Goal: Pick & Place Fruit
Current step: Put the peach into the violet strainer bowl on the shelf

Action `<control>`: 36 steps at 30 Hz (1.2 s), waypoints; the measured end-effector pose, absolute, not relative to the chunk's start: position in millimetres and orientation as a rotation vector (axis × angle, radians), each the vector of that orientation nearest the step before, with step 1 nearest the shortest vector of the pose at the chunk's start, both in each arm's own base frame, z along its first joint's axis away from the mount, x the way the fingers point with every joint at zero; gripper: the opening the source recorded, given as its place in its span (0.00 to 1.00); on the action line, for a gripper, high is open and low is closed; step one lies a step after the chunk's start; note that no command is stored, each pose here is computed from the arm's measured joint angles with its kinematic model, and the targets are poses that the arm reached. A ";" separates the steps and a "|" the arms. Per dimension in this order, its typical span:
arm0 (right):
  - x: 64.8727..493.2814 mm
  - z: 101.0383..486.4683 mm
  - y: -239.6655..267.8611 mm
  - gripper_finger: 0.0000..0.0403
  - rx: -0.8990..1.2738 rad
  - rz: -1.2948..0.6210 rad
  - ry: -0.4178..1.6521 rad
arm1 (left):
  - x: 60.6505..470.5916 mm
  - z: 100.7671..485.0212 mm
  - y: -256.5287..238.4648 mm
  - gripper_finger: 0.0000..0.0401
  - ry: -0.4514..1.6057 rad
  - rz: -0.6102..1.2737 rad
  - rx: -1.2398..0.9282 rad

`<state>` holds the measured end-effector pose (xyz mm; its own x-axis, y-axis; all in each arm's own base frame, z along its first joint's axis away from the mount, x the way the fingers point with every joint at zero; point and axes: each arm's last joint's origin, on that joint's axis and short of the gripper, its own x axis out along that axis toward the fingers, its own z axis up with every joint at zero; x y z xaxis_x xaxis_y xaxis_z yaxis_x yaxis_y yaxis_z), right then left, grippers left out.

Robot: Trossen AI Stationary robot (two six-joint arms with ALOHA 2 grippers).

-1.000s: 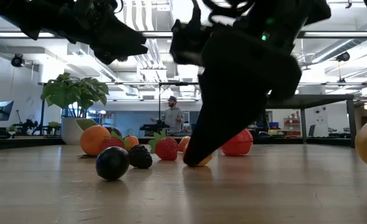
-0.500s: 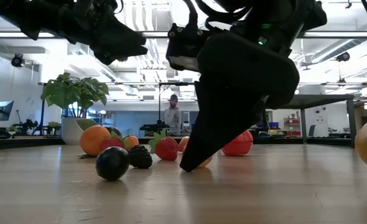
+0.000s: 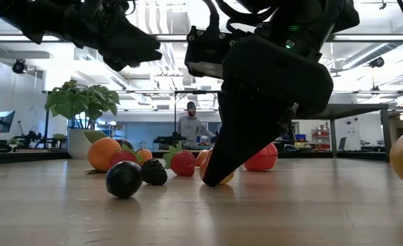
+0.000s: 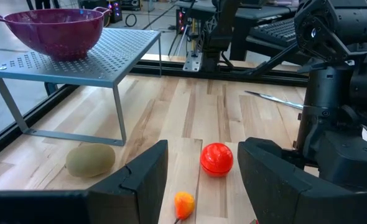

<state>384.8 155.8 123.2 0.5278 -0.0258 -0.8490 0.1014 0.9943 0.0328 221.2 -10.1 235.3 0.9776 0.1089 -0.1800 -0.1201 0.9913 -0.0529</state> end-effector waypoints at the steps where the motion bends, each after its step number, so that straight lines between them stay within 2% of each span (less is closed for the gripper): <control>1: 384.8 123.1 155.6 0.32 0.081 -0.077 1.013 | 221.2 235.3 -10.1 0.50 0.178 0.115 -0.064; 6: 384.2 123.9 155.2 0.35 0.081 -0.079 1.017 | 221.2 235.3 -10.1 0.50 0.178 0.115 -0.064; 11: 376.3 139.2 151.7 0.33 0.069 -0.083 1.052 | 221.2 235.3 -10.0 0.50 0.178 0.116 -0.064; 16: 361.6 184.3 139.9 0.31 0.041 -0.117 1.070 | 221.2 235.3 -10.0 0.50 0.178 0.116 -0.064; 20: 345.9 224.5 118.5 0.34 0.030 -0.184 1.030 | 221.1 235.1 -10.0 0.50 0.180 0.116 -0.066; 29: 306.6 312.2 44.5 0.32 0.015 -0.342 0.819 | 221.1 234.6 -9.8 0.50 0.184 0.118 -0.080; 36: 273.2 352.4 -22.2 0.35 0.057 -0.510 0.706 | 221.1 234.7 -9.9 0.50 0.184 0.118 -0.080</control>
